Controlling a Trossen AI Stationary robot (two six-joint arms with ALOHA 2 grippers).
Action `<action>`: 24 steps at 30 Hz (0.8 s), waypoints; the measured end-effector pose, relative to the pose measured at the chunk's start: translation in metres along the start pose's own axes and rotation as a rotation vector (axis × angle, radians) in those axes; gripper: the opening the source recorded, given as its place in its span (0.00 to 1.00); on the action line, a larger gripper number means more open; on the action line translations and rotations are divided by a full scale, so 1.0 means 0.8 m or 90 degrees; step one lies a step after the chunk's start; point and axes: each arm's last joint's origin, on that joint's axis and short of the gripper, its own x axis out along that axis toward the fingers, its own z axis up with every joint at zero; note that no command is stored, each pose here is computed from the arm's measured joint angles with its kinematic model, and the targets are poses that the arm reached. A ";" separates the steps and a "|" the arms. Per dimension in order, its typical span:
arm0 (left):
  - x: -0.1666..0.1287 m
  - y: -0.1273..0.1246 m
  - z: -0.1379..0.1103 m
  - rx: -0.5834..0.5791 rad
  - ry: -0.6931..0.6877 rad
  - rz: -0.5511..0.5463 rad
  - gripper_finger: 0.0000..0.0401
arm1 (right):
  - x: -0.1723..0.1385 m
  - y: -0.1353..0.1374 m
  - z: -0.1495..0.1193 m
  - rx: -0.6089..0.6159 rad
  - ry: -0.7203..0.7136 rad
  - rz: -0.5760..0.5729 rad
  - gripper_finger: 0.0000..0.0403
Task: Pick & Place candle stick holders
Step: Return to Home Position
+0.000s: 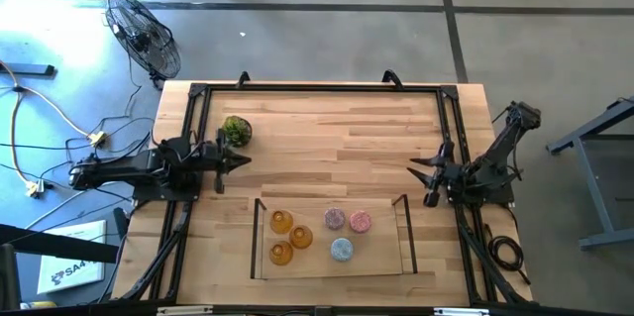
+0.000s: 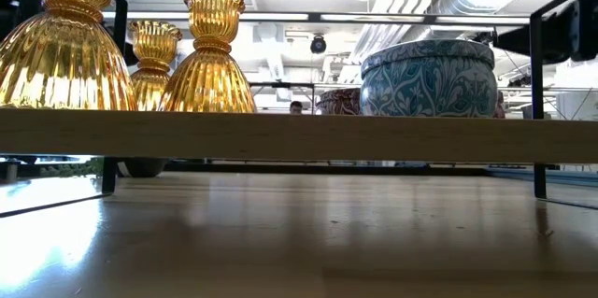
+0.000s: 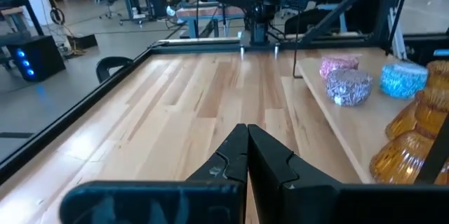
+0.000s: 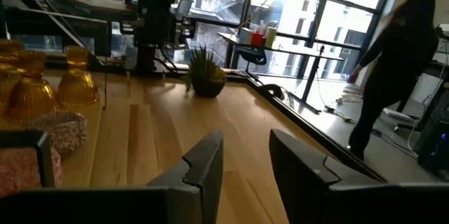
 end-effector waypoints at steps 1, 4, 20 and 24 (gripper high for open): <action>0.001 0.000 -0.001 0.006 0.005 0.000 0.00 | 0.000 0.000 -0.002 -0.004 0.006 -0.001 0.28; 0.003 0.000 -0.003 0.039 0.024 -0.001 0.00 | 0.000 0.001 -0.010 -0.011 0.025 -0.008 0.28; 0.015 0.002 -0.014 0.068 0.099 0.056 0.00 | 0.005 0.002 -0.010 -0.057 0.021 0.058 0.28; 0.015 0.004 -0.013 0.066 0.091 0.078 0.00 | 0.010 0.000 -0.010 -0.048 0.018 0.077 0.28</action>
